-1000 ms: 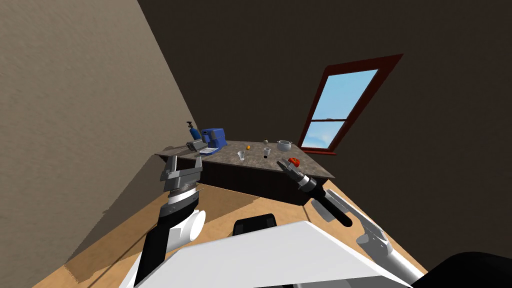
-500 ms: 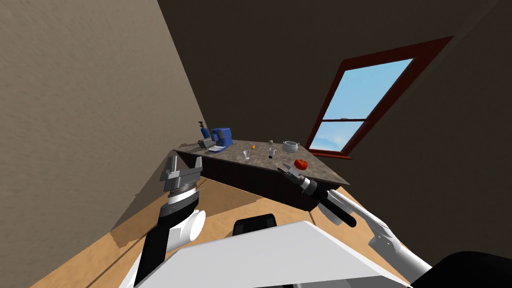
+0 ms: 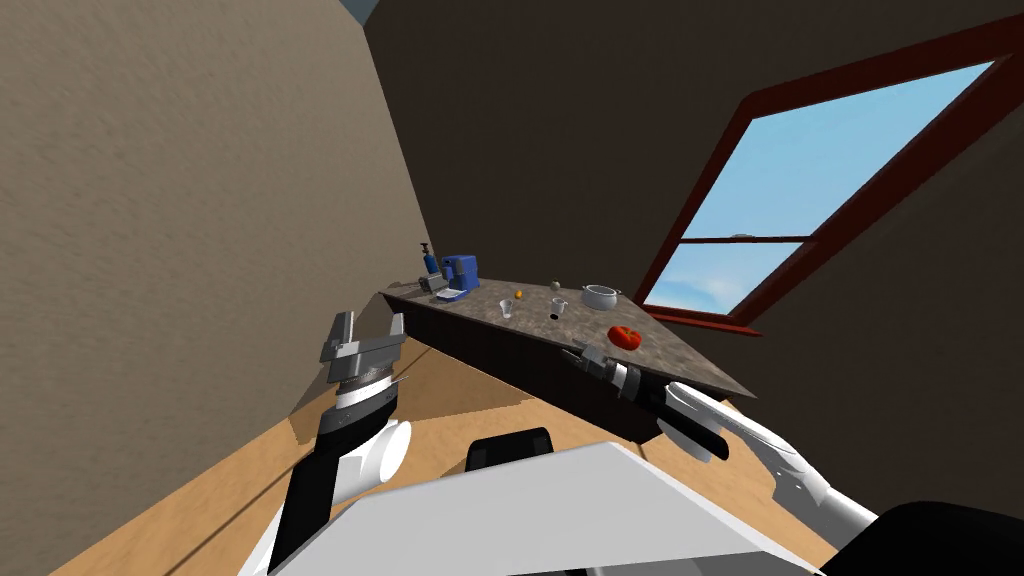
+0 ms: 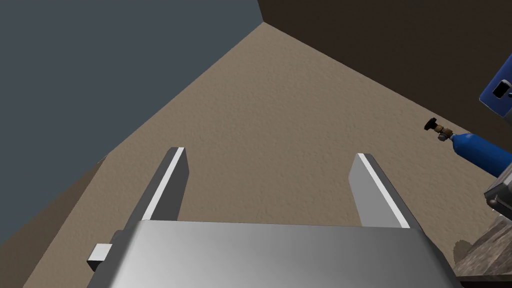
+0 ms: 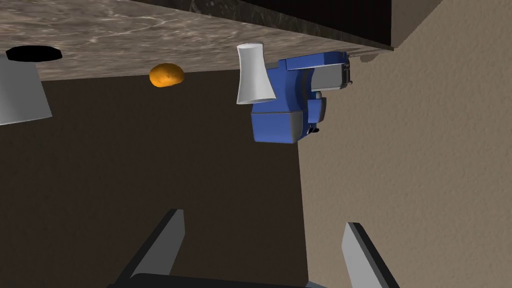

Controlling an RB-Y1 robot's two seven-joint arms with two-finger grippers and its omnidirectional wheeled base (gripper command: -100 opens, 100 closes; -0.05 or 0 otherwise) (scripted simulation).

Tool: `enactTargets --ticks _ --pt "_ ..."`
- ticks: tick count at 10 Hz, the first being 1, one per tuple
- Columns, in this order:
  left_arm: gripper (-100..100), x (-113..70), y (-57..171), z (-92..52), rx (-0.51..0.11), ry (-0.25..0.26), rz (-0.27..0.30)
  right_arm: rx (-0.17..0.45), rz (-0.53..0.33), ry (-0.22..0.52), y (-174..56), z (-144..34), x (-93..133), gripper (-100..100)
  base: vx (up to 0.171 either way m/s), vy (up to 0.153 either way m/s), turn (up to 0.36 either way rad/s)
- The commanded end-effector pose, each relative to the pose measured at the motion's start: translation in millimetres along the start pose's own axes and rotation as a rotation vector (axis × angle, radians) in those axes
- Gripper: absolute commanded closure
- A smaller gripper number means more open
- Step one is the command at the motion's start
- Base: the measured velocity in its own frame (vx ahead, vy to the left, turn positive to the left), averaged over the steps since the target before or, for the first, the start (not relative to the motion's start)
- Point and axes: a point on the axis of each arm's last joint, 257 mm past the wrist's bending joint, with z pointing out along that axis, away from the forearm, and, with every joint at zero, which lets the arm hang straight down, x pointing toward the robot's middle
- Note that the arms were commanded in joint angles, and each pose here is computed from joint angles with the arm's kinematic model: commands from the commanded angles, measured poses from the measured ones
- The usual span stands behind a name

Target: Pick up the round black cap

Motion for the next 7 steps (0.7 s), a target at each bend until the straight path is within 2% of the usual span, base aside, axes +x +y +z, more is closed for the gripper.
enactTargets --ticks 1,2,3,4,6,7 --pt "0 0.0 0.0 0.0 0.000 0.000 0.000 -0.001 -0.031 0.060 -7.1 -5.5 13.1 -100 0.015 0.038 0.132" --pt "0 -0.1 0.0 0.0 0.000 0.000 0.000 0.021 -0.044 0.134 -20.5 -19.0 37.5 -100 0.025 0.046 0.256" --pt "0 0.0 0.0 0.0 0.000 0.000 0.000 0.012 -0.063 0.152 -22.1 -20.6 37.1 -100 0.022 0.030 0.136" --pt "0 -0.1 0.0 0.0 0.000 0.000 0.000 0.025 -0.076 0.220 -31.4 -34.3 57.6 -100 0.036 0.043 0.213" --pt "0 -0.1 0.0 0.0 0.000 0.000 0.000 0.023 -0.100 0.251 -38.5 -39.0 59.3 -100 0.026 0.033 0.086" --pt "0 -0.1 0.0 -0.1 0.000 0.000 0.000 0.042 -0.116 0.329 -52.8 -58.0 80.6 -100 0.029 0.034 0.292"
